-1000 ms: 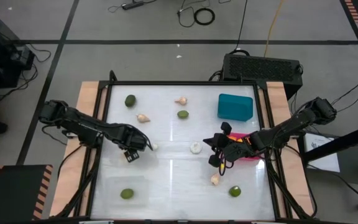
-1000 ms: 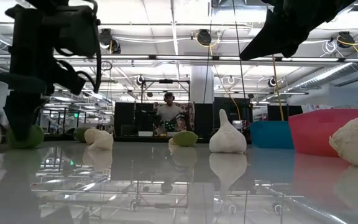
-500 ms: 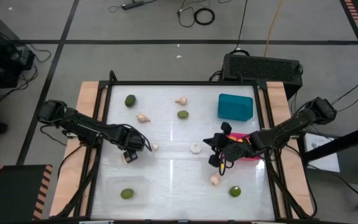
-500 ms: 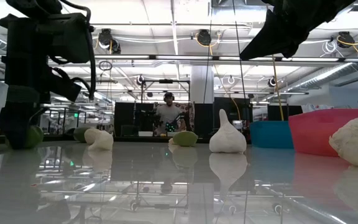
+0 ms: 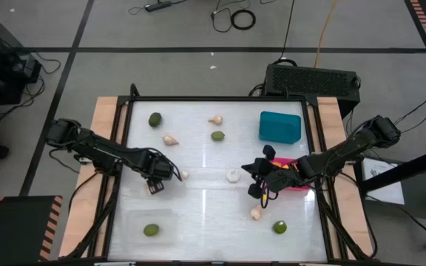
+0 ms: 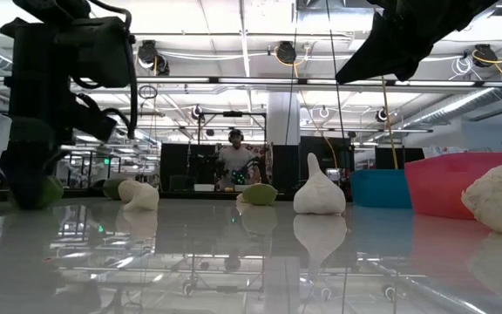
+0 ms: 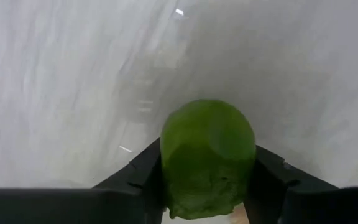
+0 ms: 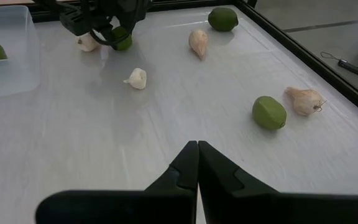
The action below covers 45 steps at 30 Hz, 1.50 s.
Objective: Sort produce into baskets
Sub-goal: Put the green lime into the transparent bin
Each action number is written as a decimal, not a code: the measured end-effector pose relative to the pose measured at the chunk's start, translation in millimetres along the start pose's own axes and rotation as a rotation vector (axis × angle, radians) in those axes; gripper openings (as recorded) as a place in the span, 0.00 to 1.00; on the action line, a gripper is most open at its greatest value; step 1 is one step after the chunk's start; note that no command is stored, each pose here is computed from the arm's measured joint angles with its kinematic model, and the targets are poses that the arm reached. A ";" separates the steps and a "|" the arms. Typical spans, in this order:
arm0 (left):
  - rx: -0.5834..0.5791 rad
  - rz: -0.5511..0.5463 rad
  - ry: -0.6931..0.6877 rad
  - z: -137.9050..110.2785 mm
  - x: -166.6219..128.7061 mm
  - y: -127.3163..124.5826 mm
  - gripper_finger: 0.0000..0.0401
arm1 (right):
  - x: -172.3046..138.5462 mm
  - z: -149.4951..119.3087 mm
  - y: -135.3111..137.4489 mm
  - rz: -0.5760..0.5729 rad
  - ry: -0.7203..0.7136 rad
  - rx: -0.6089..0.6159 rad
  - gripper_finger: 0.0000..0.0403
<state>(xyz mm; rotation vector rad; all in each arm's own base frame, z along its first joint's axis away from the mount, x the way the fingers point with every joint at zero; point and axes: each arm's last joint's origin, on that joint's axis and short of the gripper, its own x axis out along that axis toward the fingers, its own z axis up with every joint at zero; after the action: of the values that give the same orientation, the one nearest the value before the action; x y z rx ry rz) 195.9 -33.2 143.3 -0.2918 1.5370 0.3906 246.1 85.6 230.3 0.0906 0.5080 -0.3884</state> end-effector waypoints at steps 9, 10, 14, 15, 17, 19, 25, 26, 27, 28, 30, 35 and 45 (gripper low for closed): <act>0.103 -0.115 -0.179 27.6 -58.3 -24.7 0.45 | 0.0 0.4 0.2 0.002 -0.003 0.022 0.00; 0.129 -0.144 -0.200 28.0 -66.3 -29.3 0.45 | 0.0 0.3 0.2 0.002 -0.003 0.022 0.00; 0.227 -0.290 -0.236 22.7 -92.5 -54.7 0.46 | 0.2 0.0 0.2 0.001 -0.002 0.021 0.00; 0.258 -0.320 -0.239 17.8 -97.4 -60.9 0.46 | 0.2 -0.1 0.2 0.001 -0.002 0.021 0.00; 0.292 -0.375 -0.249 8.4 -105.0 -74.6 0.46 | 0.2 -0.1 0.2 0.001 -0.002 0.021 0.00; 0.305 -0.403 -0.242 -2.0 -107.8 -86.0 0.46 | 0.2 -0.1 0.1 0.001 -0.002 0.021 0.00; 0.280 -0.447 -0.201 -34.3 -109.9 -109.1 0.46 | 0.2 0.2 0.3 0.002 -0.005 0.014 0.00; 0.276 -0.455 -0.203 -38.9 -110.4 -112.4 0.46 | 0.2 0.2 0.3 0.002 -0.005 0.014 0.00; 0.276 -0.468 -0.209 -42.8 -111.3 -115.9 0.46 | 0.2 0.4 0.4 0.003 -0.006 0.015 0.00; 0.280 -0.481 -0.217 -46.2 -112.2 -119.0 0.46 | 0.2 1.0 0.7 0.005 -0.012 0.020 0.00; 0.281 -0.502 -0.238 -52.0 -113.5 -125.2 0.46 | 0.2 1.6 1.0 0.008 -0.017 0.023 0.00; 0.290 -0.494 -0.315 -57.3 -113.5 -133.3 0.46 | 0.2 2.3 1.3 0.011 -0.022 0.031 0.00; 0.281 -0.478 -0.324 -56.2 -112.8 -132.3 0.46 | 0.2 2.2 1.3 0.011 -0.022 0.046 0.00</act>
<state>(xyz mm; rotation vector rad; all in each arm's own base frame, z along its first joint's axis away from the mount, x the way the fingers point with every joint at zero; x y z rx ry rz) 201.6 -183.6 246.8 -0.3438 1.1390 -0.1507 247.8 86.3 232.2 0.1338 0.4767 -0.3899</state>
